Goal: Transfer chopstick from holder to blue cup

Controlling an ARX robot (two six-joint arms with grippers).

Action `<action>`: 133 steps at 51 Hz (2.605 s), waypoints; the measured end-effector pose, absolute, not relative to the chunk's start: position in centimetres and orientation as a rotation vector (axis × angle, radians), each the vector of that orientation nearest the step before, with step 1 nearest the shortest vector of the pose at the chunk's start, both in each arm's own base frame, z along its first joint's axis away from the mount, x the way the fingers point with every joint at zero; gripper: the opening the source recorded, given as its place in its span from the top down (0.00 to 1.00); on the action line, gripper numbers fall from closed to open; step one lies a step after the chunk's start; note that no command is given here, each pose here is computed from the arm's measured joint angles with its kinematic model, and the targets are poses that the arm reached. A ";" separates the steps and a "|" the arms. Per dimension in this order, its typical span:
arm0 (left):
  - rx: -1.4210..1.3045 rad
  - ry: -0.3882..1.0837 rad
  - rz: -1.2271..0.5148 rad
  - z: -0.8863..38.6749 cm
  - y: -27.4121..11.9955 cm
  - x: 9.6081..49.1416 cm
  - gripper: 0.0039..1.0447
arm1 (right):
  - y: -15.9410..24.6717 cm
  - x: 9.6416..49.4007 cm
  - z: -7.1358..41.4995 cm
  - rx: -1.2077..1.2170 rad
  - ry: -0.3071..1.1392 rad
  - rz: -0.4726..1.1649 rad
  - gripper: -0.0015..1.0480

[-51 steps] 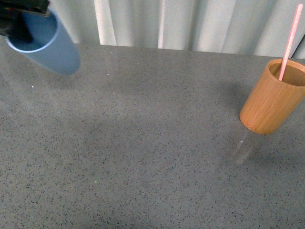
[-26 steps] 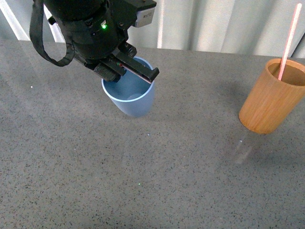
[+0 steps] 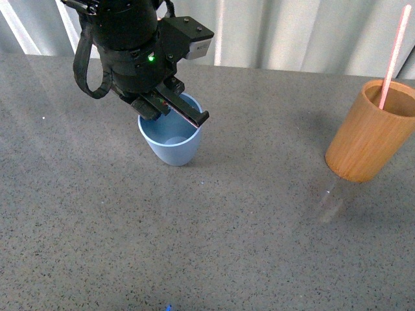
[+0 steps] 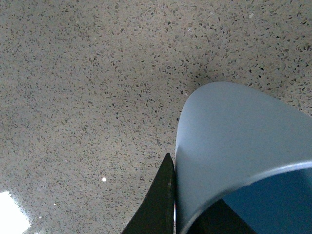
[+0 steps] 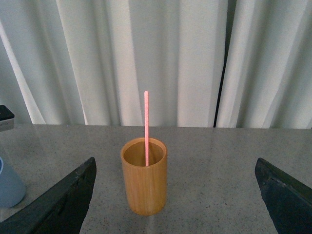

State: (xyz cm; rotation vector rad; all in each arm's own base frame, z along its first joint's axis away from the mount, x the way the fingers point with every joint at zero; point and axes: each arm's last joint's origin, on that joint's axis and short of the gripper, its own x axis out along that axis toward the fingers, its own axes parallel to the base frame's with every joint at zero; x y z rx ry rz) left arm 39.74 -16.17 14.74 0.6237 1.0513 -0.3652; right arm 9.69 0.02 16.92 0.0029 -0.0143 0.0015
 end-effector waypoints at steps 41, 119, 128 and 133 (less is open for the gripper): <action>0.607 1.066 -0.451 14.4 -18.1 38.5 0.97 | 0.0 9.7 16.9 0.003 -0.014 0.002 0.10; 0.010 0.243 0.380 24.7 -2.4 36.3 0.06 | 0.0 9.7 16.9 0.003 -0.014 0.002 0.10; -0.007 0.257 0.373 24.1 -2.5 36.2 0.06 | 0.0 9.7 16.9 0.003 -0.014 0.003 0.10; -0.029 0.074 0.068 23.5 -2.5 34.8 0.24 | 0.0 9.7 16.9 0.003 -0.014 0.001 0.10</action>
